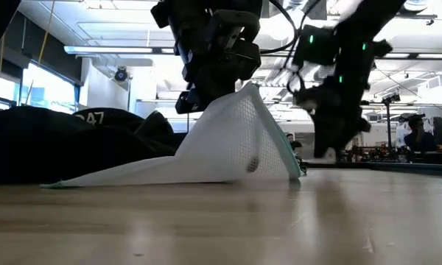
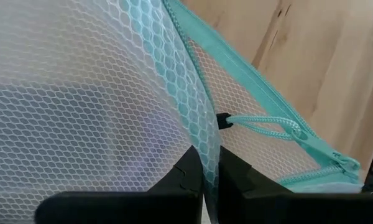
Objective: Unpack backpack
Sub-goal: Put the charger adapter into the zip bag, then put the pink earphones into the zip bag
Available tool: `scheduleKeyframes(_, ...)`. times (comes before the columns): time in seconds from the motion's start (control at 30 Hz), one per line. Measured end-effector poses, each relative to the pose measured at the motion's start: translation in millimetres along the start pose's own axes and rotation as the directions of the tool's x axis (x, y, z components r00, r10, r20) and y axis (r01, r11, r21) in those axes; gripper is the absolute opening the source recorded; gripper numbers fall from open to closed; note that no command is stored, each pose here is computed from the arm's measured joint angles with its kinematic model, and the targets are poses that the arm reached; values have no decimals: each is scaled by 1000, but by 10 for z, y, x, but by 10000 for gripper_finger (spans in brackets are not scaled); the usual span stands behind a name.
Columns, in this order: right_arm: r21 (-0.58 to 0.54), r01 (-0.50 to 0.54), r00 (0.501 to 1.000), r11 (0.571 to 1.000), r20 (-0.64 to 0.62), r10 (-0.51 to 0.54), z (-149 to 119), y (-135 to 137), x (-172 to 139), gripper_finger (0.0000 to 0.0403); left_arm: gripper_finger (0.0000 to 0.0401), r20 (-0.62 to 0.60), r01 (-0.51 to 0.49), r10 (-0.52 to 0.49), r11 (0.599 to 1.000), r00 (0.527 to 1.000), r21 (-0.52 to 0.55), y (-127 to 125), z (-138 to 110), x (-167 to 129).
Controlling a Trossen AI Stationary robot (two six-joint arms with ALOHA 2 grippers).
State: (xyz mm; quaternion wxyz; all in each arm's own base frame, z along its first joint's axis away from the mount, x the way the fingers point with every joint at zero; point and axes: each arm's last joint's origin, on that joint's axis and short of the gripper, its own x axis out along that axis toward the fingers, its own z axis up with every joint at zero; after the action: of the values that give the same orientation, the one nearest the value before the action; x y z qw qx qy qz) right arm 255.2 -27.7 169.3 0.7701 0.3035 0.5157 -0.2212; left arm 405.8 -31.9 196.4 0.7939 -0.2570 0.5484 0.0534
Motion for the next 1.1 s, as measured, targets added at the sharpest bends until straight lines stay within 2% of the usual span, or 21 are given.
scheduleKeyframes(0.13, -129, -200, 979, 971, -59, 194, -45, 173, -185, 136, 0, 51, -19, 20, 1000, 999, -20, 5, 25, -167)
scheduleKeyframes(0.27, -159, -236, 971, 959, -76, 226, -77, 261, -139, 136, 0, 100, -33, 37, 999, 994, -41, -3, 29, -362)
scheduleKeyframes(0.37, -131, -274, 961, 953, -13, 275, -2, 340, -50, 136, 0, 113, -49, 54, 998, 992, -47, -5, 13, -453)
scheduleKeyframes(0.5, -36, -366, 925, 930, 90, 368, 172, 407, 73, 136, 0, 104, -55, 62, 996, 993, -68, 1, 1, -459)
scheduleKeyframes(0.7, 66, -428, 896, 901, 162, 414, 343, 397, 314, 140, 0, 106, -55, 65, 994, 992, -100, -2, 0, -455)
scheduleKeyframes(0.77, 49, -460, 874, 887, 199, 443, 392, 417, 340, 185, 0, 108, -54, 65, 993, 992, -106, -3, 2, -456)
scheduleKeyframes(0.83, 42, -494, 851, 868, 229, 473, 444, 422, 345, 249, 0, 108, -54, 67, 991, 992, -121, -3, 1, -455)
scheduleKeyframes(0.93, 68, -493, 850, 868, 252, 463, 469, 406, 341, 329, 0, 110, -65, 81, 988, 991, -141, 2, -3, -455)
scheduleKeyframes(1.03, 28, -492, 841, 870, 273, 467, 481, 412, 280, 378, 0, 95, -99, 116, 981, 989, -168, 17, -29, -454)
scheduleKeyframes(1.1, -31, -508, 824, 861, 273, 496, 483, 425, 185, 392, 0, 76, -125, 141, 975, 987, -185, 28, -55, -453)
